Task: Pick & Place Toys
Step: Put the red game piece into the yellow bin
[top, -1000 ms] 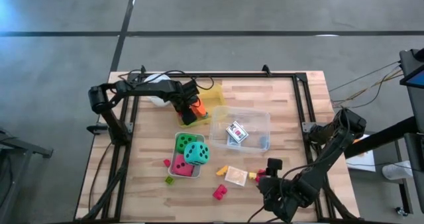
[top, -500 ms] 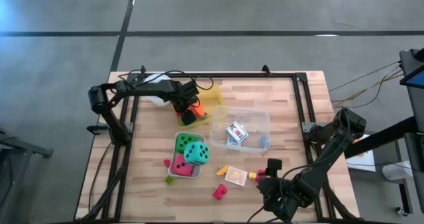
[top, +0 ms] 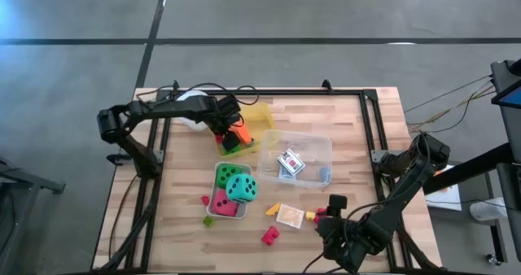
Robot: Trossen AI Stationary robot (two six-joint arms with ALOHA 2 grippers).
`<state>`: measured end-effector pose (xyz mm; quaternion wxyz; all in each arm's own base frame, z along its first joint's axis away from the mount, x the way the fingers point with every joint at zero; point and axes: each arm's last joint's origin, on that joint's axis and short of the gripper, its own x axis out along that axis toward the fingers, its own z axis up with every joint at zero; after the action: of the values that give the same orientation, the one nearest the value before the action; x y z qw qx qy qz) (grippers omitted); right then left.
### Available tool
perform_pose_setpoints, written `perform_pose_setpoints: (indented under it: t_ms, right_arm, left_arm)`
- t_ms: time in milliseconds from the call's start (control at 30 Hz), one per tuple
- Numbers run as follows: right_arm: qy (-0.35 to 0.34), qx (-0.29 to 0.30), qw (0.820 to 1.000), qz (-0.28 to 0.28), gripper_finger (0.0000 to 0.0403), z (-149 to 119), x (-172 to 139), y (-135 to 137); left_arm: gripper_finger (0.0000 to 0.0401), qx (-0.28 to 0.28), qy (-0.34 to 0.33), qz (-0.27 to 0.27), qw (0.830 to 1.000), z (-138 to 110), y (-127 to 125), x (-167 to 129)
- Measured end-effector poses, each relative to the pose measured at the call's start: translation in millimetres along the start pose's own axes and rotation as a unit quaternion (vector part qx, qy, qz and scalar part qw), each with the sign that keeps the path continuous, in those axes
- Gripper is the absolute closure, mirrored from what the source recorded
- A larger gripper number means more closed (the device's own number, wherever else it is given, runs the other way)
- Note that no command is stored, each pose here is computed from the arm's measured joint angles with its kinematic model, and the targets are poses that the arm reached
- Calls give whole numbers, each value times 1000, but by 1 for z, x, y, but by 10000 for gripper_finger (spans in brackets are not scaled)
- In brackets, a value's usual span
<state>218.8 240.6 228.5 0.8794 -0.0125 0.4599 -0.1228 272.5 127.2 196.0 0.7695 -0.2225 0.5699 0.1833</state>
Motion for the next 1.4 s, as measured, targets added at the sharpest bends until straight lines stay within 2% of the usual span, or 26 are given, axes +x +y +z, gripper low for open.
perform_pose_setpoints:
  t_ms: [167, 300, 400, 567, 767, 933, 1033, 1133, 1267, 1400]
  right_arm:
    - [0, 28, 1000, 1, 186, 0, -1, -1]
    - [5, 75, 997, -3, 186, 0, -2, -2]
    - [35, 130, 991, -20, 186, -5, -2, -7]
    - [59, 245, 967, -38, 186, -10, -2, -10]
    - [69, 290, 954, -39, 186, -14, 0, -6]
    - [62, 421, 902, -66, 186, -20, 6, -8]
    - [49, 464, 881, -73, 186, -27, 7, -9]
    - [3, 504, 862, -56, 186, -35, 8, -4]
    - [-43, 538, 841, -38, 186, -51, 10, -2]
    - [-71, 547, 834, -19, 186, -59, 19, -2]
  left_arm:
    - [143, -1, -10, 23, 1000, -5, 1, -16]
    - [143, -19, -16, 58, 998, -13, 2, -33]
    - [143, -50, -32, 60, 996, -19, 0, -48]
    - [143, -32, -69, 40, 996, -33, -19, -74]
    - [143, -8, -112, 22, 993, -52, -49, -97]
    - [143, 9, -121, -3, 993, -66, -70, -105]
    - [143, 27, -123, -7, 992, -72, -80, -106]
    - [143, 43, -119, -11, 992, -76, -87, -106]
    - [143, 57, -116, -16, 991, -80, -93, -106]
    - [143, 66, -115, -19, 991, -82, -96, -106]
